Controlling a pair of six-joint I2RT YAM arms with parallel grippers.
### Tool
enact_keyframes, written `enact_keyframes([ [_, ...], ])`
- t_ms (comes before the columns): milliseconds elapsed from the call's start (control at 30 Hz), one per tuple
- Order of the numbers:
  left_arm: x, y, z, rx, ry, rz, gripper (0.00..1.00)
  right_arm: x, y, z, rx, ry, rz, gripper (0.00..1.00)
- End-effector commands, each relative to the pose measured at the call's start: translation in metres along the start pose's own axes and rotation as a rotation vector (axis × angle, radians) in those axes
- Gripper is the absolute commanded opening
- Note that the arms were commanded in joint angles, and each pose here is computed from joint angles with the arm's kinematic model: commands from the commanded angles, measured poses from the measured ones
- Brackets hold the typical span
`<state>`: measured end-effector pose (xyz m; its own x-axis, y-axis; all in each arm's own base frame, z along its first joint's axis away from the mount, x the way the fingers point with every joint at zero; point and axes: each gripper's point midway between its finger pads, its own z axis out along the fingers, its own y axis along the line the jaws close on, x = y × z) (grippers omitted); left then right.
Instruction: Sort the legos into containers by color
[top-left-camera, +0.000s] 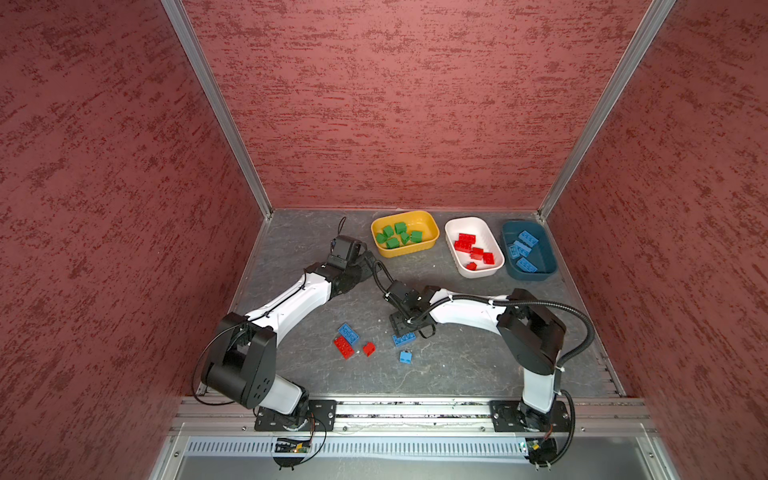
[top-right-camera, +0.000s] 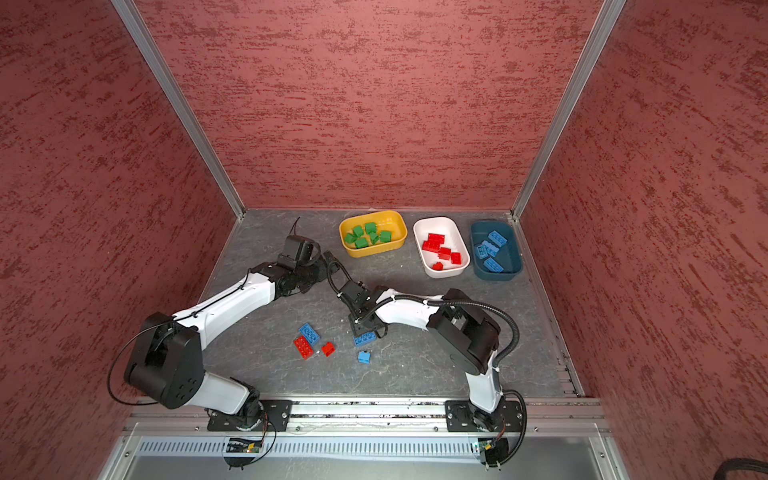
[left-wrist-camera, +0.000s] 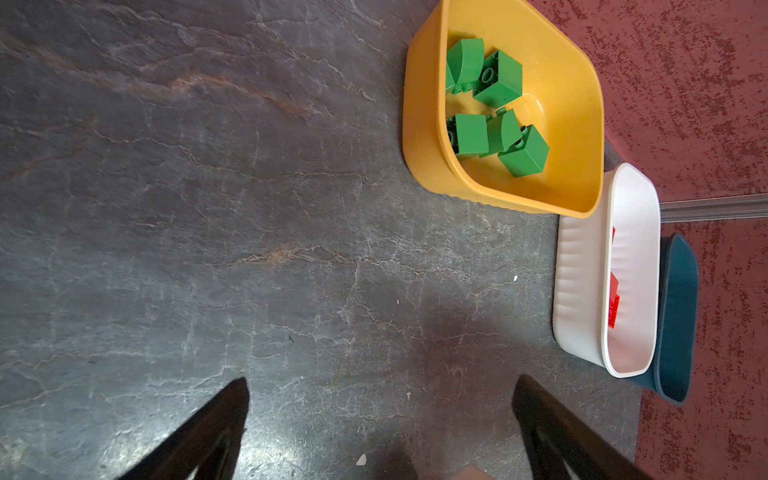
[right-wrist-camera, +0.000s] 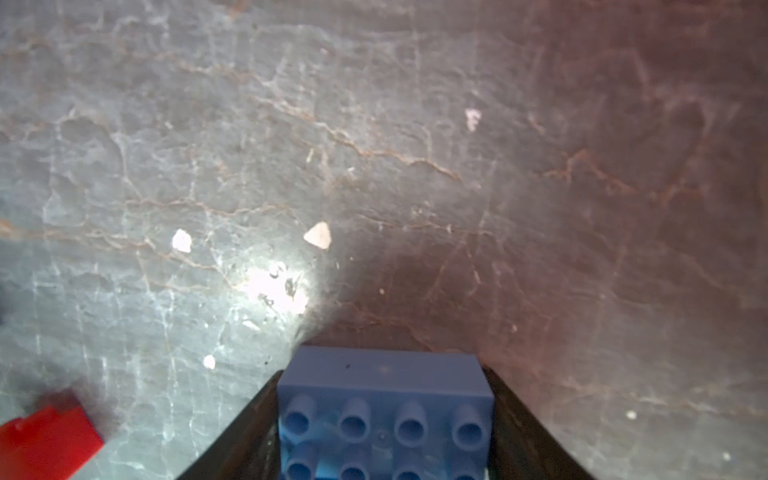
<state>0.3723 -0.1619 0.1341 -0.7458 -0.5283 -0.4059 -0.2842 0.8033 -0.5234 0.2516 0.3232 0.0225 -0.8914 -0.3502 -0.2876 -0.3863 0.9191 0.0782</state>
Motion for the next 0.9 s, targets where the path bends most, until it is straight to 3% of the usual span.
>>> enact_keyframes([
  [0, -0.007, -0.004, -0.005, 0.019, -0.038, -0.008, 0.99, -0.001, -0.003, -0.008, 0.020, -0.030, -0.013, 0.62],
  [167, -0.006, -0.004, -0.002, 0.017, -0.033, -0.005, 0.99, -0.013, -0.020, -0.024, 0.018, -0.115, 0.037, 0.58],
  [300, -0.002, -0.015, 0.004, 0.043, -0.019, 0.035, 1.00, -0.030, -0.057, -0.045, 0.016, -0.214, 0.132, 0.56],
  [667, 0.033, -0.108, 0.000, 0.255, -0.012, 0.377, 0.99, -0.078, -0.208, -0.111, 0.033, -0.538, 0.461, 0.54],
  [867, 0.044, -0.130, 0.002, 0.255, -0.021, 0.494, 0.99, -0.091, -0.291, -0.139, 0.096, -0.688, 0.634, 0.54],
])
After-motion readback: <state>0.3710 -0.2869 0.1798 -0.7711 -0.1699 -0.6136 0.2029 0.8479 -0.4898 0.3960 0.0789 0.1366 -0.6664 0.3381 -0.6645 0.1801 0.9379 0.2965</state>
